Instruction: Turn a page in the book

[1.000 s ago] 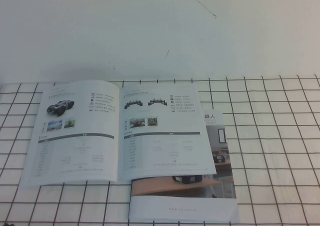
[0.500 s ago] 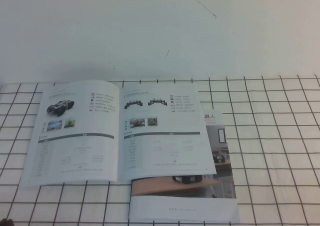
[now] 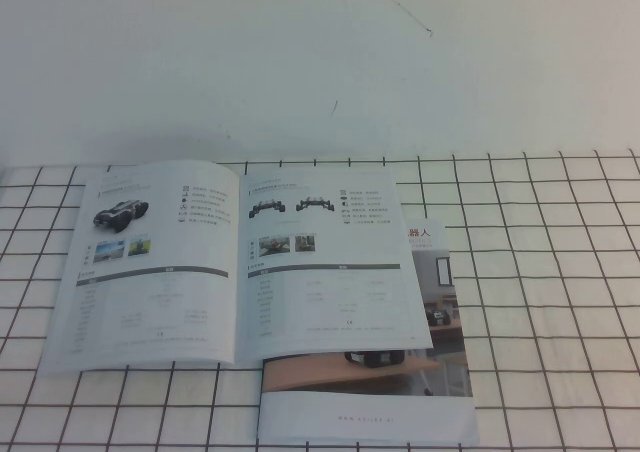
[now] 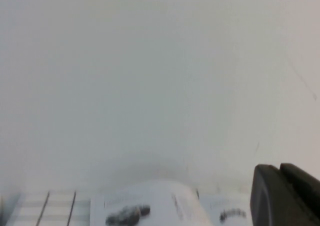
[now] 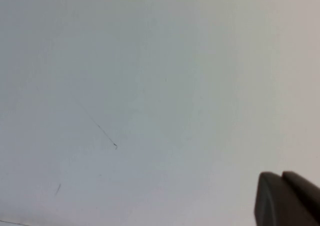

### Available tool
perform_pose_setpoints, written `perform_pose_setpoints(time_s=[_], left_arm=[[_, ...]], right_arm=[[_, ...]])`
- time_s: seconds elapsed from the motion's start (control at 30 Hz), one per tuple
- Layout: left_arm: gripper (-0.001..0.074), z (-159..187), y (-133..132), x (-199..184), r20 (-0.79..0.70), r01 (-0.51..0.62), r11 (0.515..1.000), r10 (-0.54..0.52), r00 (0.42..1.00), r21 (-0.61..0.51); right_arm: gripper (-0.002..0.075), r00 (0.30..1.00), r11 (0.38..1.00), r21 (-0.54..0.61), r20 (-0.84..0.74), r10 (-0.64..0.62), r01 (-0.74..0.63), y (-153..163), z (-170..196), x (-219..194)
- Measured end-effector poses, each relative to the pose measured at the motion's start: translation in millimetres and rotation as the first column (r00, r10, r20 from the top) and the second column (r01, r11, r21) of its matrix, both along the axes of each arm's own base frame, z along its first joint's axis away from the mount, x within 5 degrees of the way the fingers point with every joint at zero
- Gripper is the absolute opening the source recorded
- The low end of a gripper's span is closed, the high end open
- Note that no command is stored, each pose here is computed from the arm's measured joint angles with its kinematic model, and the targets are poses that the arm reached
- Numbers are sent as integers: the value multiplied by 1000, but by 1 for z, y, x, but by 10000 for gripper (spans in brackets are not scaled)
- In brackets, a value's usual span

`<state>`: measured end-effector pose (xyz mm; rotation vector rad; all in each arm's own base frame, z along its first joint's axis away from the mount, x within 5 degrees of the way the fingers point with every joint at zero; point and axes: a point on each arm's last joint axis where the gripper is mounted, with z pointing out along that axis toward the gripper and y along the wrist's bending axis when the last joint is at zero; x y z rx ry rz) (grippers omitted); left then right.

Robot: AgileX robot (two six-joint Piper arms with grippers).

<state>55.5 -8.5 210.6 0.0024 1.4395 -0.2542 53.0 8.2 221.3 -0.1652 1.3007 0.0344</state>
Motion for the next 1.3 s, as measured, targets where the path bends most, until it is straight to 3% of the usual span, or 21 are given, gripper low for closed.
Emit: perform_pose_setpoints(time_s=[0.27,0.5,0.67,0.83,0.97,1.17,1.3], left_arm=[[-2,34,6,-11,370,-11,994,52,928,-111],[-2,39,7,-14,427,-9,992,62,902,-127],[-2,43,8,-17,476,-8,991,72,877,-137],[-2,52,11,-24,574,54,973,87,814,-225],[-2,61,13,-33,654,105,959,97,750,-263],[-2,117,9,-53,714,116,980,36,699,-163],[-2,152,7,-68,669,71,995,-2,743,-76]], right_arm=[[-2,999,992,-120,28,-31,34,0,1,0],[-2,997,987,-153,74,-39,50,0,4,-1],[-2,973,996,-75,228,-19,37,0,18,-7],[-2,868,1000,-11,497,-17,26,-1,40,-23],[-2,808,998,58,589,-30,-5,-4,57,-32],[-2,739,988,126,674,-21,-87,-8,116,-58],[-2,772,974,179,636,-6,-140,-11,149,-74]])
